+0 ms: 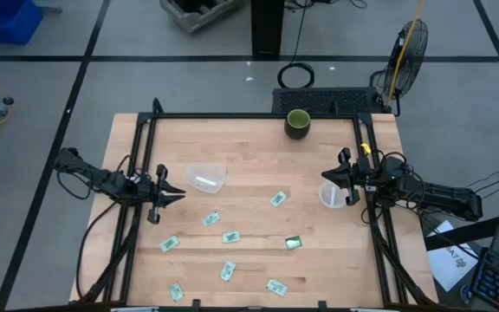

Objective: Pick and place Stevia / Truvia into bins
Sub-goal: Put the white stevia packet into the transparent circular container

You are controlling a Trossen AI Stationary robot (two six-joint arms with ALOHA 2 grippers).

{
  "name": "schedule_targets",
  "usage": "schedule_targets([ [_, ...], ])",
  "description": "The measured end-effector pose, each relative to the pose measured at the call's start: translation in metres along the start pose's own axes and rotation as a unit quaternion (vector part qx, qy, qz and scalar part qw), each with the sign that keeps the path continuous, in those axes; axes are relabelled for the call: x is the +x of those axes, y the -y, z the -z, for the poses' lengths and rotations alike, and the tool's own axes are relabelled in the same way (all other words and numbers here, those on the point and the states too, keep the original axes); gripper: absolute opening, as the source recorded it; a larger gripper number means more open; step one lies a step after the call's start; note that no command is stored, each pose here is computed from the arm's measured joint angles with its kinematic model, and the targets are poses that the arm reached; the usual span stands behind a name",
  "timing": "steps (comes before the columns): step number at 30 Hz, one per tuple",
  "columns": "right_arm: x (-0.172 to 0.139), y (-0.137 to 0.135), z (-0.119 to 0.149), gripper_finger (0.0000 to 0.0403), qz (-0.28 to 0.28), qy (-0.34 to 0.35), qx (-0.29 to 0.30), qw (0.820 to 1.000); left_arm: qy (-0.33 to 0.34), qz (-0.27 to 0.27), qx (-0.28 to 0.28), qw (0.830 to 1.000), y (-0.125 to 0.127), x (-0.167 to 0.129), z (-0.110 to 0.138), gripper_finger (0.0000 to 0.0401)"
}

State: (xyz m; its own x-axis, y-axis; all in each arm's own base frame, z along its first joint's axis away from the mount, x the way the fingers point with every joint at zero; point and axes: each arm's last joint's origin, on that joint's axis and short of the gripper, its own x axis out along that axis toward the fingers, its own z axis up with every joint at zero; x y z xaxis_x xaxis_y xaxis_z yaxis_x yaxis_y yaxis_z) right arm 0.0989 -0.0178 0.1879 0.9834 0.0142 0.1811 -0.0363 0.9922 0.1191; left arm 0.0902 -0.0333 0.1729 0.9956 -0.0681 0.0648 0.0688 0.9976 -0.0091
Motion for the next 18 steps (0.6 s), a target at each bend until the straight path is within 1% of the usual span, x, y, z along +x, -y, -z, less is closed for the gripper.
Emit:
schedule_targets([
  [5, 0.0, 0.0, 0.0, 0.0004, 0.0, 0.0, 0.0, 1.0, 0.008, -0.005, 0.006, 1.0, 0.0, 0.0, -0.002, 0.0063],
  [8, 0.0, 0.0, -0.002, 0.0004, -0.001, 0.008, -0.002, 1.0, 0.042, -0.022, 0.006, 0.999, -0.002, 0.0, -0.009, 0.0063],
  [11, 0.0, -0.001, -0.004, 0.0004, -0.004, 0.021, -0.006, 1.0, 0.069, -0.025, -0.006, 0.997, -0.002, -0.001, -0.014, 0.0063],
  [14, -0.001, -0.002, -0.011, 0.0004, -0.01, 0.058, -0.017, 0.998, 0.1, -0.026, -0.029, 0.994, -0.003, -0.002, -0.021, 0.0063],
  [16, -0.001, -0.003, -0.017, 0.0004, -0.01, 0.085, -0.039, 0.996, 0.125, -0.041, -0.02, 0.991, -0.004, -0.003, -0.026, 0.0063],
  [17, -0.002, -0.003, -0.019, 0.0004, 0.003, 0.097, -0.046, 0.994, 0.134, -0.046, -0.005, 0.99, -0.004, -0.004, -0.028, 0.0063],
  [18, -0.002, -0.002, -0.02, 0.0004, 0.021, 0.108, -0.04, 0.993, 0.137, -0.053, 0.012, 0.989, -0.005, -0.004, -0.029, 0.0063],
])
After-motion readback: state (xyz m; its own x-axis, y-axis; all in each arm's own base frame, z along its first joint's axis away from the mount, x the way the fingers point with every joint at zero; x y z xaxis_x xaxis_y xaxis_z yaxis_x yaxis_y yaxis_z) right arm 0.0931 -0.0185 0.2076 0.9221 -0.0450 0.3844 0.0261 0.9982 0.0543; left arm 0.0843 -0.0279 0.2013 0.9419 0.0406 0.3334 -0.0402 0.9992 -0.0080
